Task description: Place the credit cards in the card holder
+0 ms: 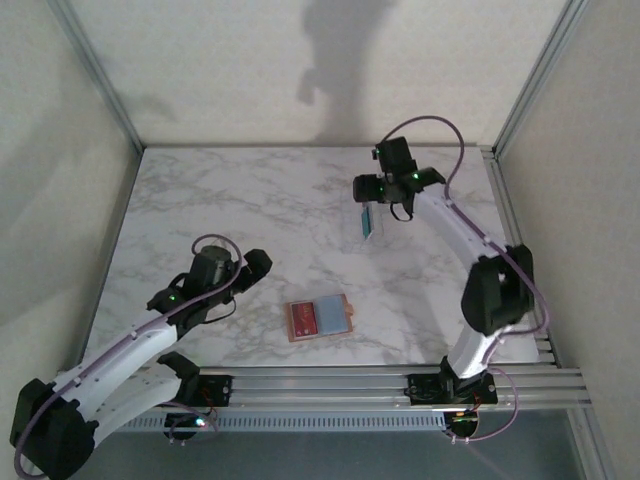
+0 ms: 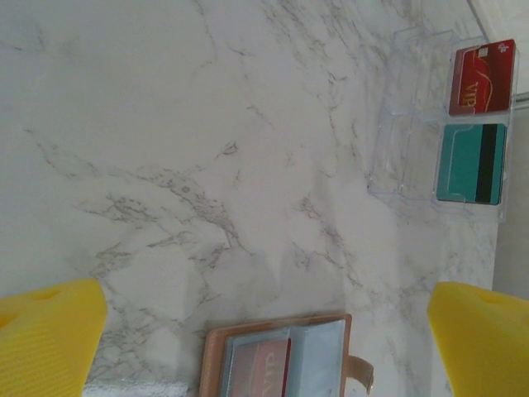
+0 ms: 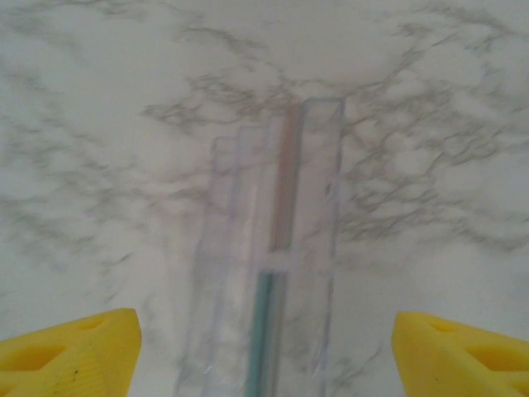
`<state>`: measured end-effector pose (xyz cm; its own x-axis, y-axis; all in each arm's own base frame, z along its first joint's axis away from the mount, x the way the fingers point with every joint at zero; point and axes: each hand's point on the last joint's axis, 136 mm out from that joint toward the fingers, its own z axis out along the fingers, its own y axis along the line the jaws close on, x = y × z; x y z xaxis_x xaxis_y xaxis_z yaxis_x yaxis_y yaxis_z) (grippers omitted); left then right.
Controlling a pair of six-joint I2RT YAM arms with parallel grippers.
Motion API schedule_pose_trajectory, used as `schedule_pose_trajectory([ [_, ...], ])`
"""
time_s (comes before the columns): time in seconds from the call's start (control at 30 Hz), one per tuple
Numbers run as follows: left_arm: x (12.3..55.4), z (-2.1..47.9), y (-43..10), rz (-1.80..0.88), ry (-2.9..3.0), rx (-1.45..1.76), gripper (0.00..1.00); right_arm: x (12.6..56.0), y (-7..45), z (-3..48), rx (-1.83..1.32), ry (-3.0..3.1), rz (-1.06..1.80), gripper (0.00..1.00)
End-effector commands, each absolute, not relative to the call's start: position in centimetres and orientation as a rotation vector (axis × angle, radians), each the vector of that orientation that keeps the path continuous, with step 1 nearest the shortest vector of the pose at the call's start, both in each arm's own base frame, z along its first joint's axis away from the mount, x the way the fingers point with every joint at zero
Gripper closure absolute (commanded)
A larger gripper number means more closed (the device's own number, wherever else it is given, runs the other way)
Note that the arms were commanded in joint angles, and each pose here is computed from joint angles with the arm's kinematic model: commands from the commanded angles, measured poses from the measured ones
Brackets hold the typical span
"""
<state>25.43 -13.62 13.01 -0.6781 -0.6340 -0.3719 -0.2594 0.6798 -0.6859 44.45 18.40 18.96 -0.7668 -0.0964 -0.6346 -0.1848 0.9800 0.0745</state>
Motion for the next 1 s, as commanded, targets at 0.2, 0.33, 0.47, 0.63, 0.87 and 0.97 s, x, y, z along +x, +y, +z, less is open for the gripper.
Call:
schedule_pose_trajectory([
  [0.2,23.2,12.2,-13.7,-0.903,2.270,-0.723,0.00,49.5,18.2,13.7,-0.364,2.499,-0.051,0.13],
  [0.33,22.8,11.8,-13.8,-0.918,2.275,-0.727,0.00,50.5,17.7,11.6,-0.371,2.544,-0.140,0.11],
  [0.47,22.5,11.4,-13.7,-0.927,2.260,-0.731,0.00,50.9,16.2,11.2,-0.336,2.545,-0.256,0.13],
  [0.63,22.3,11.3,-13.6,-0.904,2.277,-0.725,0.00,51.3,15.1,10.9,-0.324,2.561,-0.366,0.15],
  [0.87,22.2,10.8,-13.8,-0.913,2.283,-0.733,0.00,51.6,13.9,12.1,-0.269,2.538,-0.467,0.16],
  [0.97,22.1,10.5,-13.8,-0.914,2.287,-0.737,0.00,51.5,13.7,12.2,-0.255,2.538,-0.487,0.19],
])
